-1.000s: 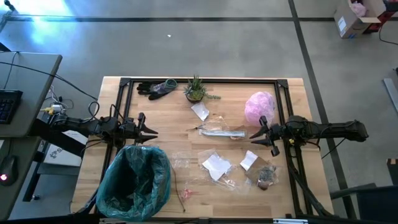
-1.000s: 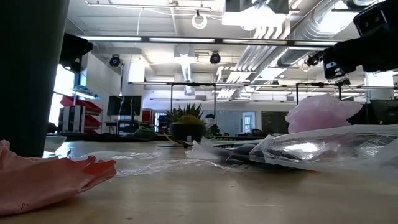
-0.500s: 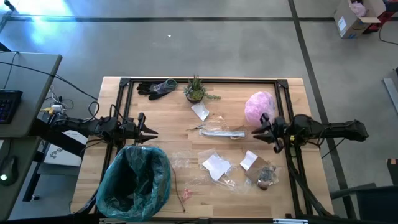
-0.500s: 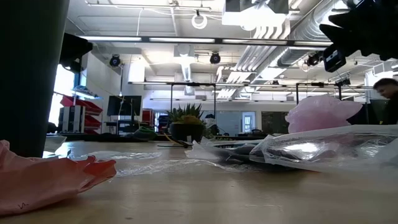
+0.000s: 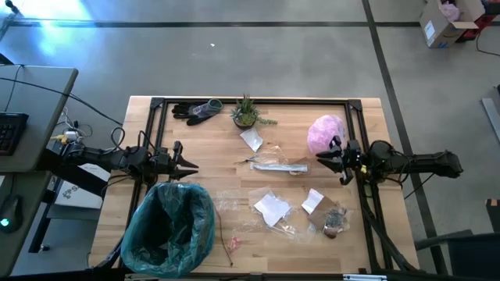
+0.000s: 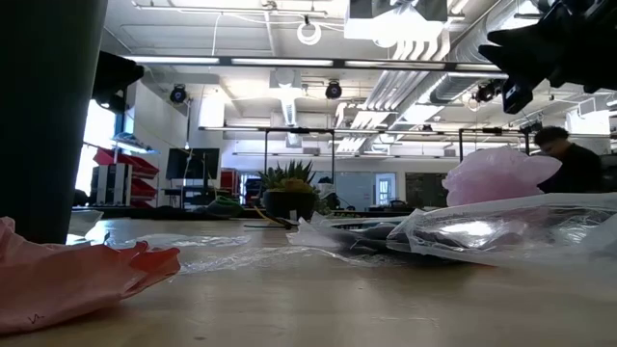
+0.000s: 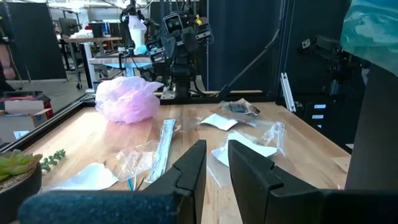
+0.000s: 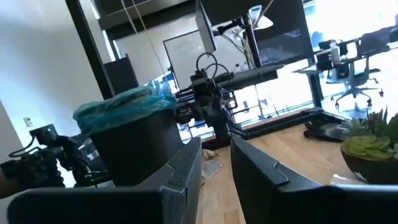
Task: Place trash/remove bag and relplace
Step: Put the white plastic into the trash bin
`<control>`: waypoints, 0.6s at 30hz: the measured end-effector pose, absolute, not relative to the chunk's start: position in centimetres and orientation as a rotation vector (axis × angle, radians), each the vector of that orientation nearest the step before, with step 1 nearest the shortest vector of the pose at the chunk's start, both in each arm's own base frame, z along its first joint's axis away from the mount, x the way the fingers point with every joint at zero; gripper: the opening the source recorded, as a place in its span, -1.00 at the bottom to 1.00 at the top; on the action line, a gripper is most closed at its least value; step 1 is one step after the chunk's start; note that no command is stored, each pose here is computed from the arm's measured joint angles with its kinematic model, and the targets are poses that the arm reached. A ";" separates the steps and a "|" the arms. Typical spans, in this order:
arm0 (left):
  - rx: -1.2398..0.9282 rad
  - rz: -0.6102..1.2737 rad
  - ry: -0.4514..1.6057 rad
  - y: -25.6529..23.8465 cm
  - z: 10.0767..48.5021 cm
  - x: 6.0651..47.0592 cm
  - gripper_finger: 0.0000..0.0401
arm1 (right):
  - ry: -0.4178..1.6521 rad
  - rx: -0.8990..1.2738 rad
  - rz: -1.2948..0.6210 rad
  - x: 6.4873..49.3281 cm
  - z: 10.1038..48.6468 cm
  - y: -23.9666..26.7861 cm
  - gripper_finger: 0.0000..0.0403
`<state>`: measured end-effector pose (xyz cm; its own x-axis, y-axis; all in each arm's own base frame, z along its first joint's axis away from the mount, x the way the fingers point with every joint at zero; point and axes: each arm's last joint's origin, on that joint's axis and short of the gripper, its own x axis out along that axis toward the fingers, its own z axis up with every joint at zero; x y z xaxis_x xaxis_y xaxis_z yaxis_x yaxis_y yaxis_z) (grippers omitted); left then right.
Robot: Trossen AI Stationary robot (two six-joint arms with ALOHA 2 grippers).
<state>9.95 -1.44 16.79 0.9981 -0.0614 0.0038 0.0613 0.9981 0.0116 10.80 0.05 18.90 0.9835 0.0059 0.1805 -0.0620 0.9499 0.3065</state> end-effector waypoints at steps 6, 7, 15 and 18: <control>-0.096 -0.052 -0.050 -1.4 17.3 9.9 -0.75 | -0.138 0.406 0.008 10.9 18.5 0.0 -0.64; -0.117 -0.027 -0.068 -1.3 17.4 9.9 -0.75 | -0.136 0.416 0.008 10.9 18.4 0.0 -0.64; -0.102 0.093 -0.209 -0.9 18.8 9.8 -0.75 | -0.133 0.402 0.030 10.9 18.5 0.2 -0.64; -0.217 0.075 -0.266 -0.9 19.3 9.6 -0.75 | -0.139 0.386 0.042 10.9 18.5 0.3 -0.64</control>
